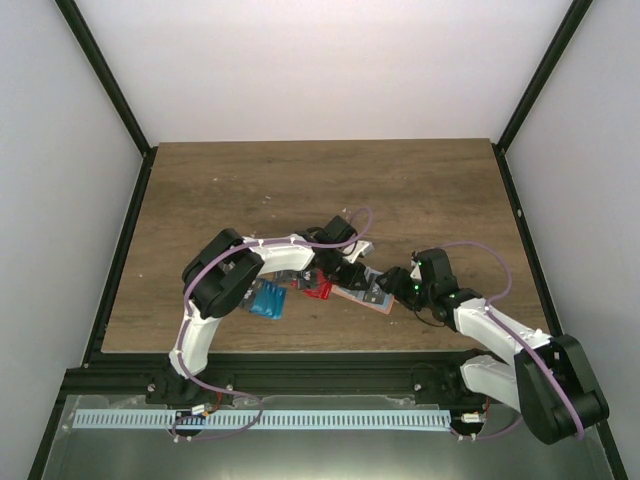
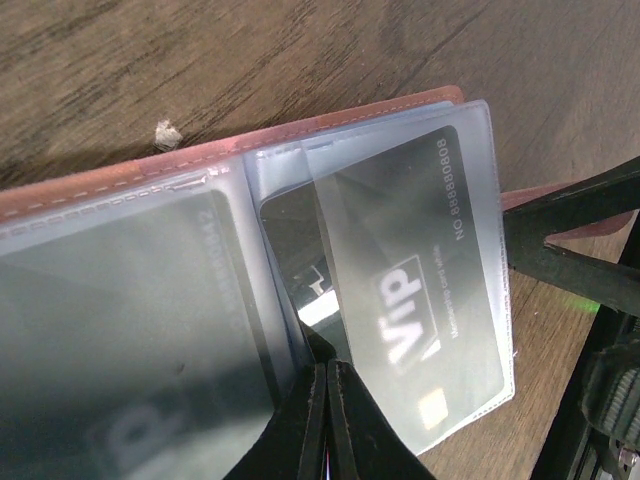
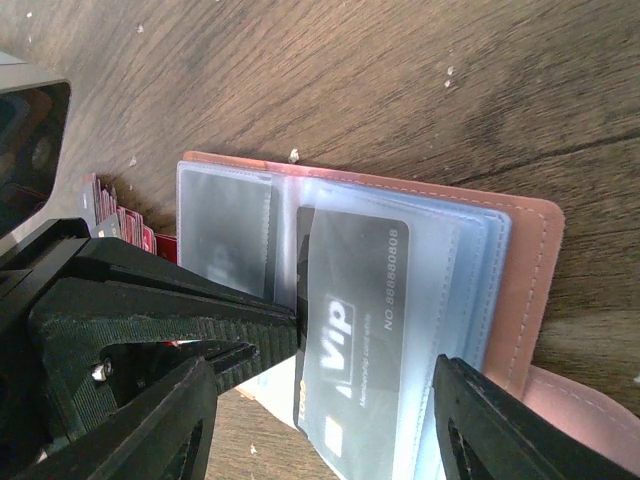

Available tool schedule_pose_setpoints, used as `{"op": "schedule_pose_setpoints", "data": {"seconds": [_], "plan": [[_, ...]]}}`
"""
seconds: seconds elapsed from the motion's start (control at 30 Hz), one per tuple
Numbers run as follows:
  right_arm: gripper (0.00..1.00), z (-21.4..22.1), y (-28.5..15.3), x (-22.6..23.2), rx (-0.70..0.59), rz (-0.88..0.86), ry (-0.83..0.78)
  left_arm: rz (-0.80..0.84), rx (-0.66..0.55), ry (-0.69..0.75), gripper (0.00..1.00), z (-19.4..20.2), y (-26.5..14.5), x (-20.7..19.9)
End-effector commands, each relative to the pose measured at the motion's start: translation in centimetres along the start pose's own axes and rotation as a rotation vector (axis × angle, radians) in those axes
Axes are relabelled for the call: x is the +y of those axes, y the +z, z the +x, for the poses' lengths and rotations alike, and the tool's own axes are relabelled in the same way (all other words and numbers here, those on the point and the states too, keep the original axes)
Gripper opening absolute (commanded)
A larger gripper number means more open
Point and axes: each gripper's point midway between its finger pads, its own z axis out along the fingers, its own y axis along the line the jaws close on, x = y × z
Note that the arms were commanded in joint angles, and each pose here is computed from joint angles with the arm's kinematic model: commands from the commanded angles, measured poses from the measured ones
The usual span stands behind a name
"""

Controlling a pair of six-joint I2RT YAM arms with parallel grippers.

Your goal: Put the credit cards into the card holder

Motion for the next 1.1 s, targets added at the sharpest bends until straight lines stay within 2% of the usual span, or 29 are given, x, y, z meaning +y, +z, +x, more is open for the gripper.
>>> {"op": "schedule_pose_setpoints", "data": {"seconds": [0.0,0.43,0.87,1.07], "plan": [[0.61,-0.3,0.1,0.0,-0.006,-0.009,-0.010,-0.084,0.059,-0.015,0.04,2.0,1.8,2.4],[0.60,0.3,0.5,0.6,0.027,-0.060,-0.008,-0.060,0.065,-0.016,0.04,2.3,2.0,1.4],[0.60,-0.2,-1.1,0.2,-0.014,-0.001,-0.027,0.060,0.057,-0.036,0.04,2.1,2.7,-3.2],[0.60,0.3,-1.5,0.3,0.005,-0.006,-0.037,0.083,0.019,-0.028,0.04,1.2,1.7,-4.6]]}}
